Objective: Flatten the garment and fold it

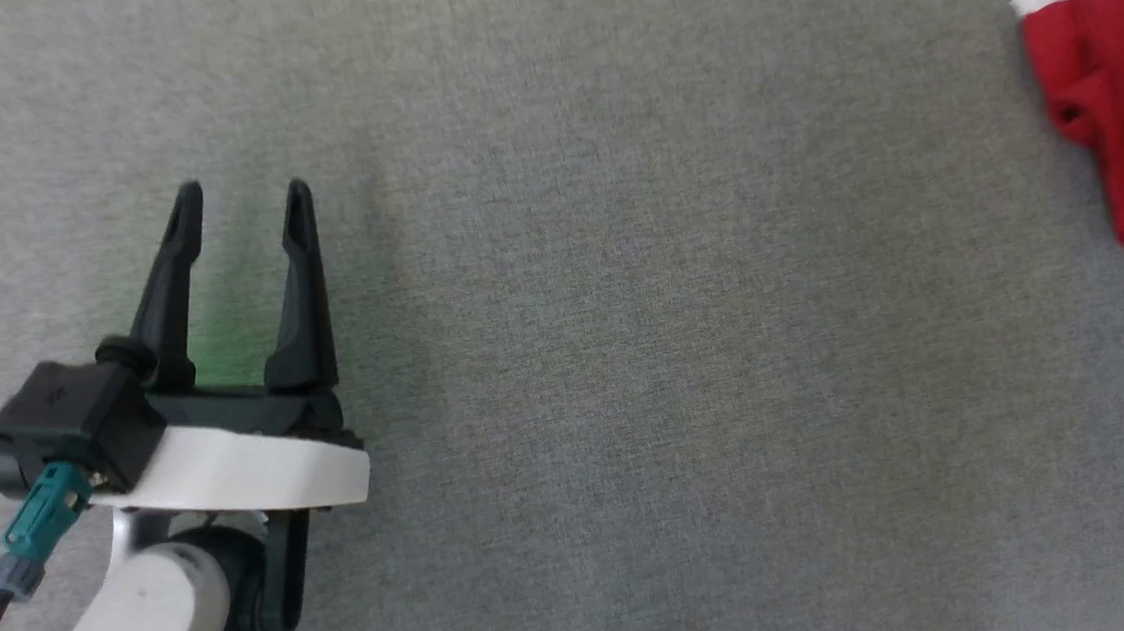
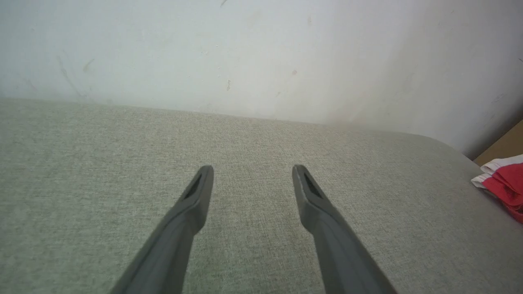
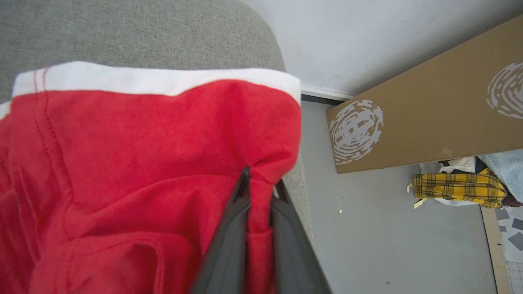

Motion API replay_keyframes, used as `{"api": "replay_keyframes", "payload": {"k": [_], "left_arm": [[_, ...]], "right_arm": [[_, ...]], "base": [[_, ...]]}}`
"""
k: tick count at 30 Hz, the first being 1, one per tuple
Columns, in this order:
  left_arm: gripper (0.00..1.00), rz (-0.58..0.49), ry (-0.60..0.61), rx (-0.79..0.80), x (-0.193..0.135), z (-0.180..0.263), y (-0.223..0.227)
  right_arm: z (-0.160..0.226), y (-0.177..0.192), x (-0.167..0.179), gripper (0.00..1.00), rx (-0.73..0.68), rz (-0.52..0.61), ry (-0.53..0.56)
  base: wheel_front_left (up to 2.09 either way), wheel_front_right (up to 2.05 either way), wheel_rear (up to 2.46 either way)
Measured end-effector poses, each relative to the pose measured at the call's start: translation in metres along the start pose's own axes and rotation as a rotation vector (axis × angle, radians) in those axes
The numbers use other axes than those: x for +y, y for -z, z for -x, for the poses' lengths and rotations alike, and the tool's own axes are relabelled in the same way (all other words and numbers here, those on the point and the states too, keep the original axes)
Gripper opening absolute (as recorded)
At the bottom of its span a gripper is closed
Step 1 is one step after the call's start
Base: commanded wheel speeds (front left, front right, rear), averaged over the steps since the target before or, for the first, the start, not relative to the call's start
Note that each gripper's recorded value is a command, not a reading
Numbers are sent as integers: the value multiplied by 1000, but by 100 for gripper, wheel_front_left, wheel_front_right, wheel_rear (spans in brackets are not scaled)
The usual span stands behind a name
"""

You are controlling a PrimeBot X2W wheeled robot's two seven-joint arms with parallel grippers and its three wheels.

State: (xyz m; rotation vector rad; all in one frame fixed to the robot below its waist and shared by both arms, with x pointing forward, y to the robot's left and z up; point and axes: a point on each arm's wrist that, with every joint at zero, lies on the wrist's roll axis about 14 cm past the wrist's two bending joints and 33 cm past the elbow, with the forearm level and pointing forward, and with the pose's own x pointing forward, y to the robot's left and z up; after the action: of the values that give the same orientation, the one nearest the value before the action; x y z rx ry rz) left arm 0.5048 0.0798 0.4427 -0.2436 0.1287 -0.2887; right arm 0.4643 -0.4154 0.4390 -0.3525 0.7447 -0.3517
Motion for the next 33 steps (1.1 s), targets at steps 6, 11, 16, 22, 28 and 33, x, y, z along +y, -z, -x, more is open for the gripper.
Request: {"api": "replay_keyframes", "payload": {"k": [6, 11, 16, 22, 28, 33], "left_arm": [[100, -25, 7, 16, 3, -9, 14], [100, -32, -6, 29, 7, -9, 19], [100, -42, -16, 15, 8, -7, 12], [100, -48, -14, -30, 2, -4, -4], [100, -22, -27, -78, -3, 4, -23], [100, -1, -46, -117, -5, 19, -39]], "right_arm": [[-21, 11, -7, 0, 28, 13, 43], [-32, 23, -9, 36, 54, 9, 62], [-33, 24, -11, 100, 41, 3, 76], [-26, 18, -11, 100, 7, -29, 69], [-9, -2, -14, 100, -77, -77, 63], [14, -15, 6, 100, -177, -138, -3]], "base": [[0, 0, 0], [0, 0, 0], [0, 0, 0], [0, 0, 0], [0, 0, 0], [0, 0, 0]]}}
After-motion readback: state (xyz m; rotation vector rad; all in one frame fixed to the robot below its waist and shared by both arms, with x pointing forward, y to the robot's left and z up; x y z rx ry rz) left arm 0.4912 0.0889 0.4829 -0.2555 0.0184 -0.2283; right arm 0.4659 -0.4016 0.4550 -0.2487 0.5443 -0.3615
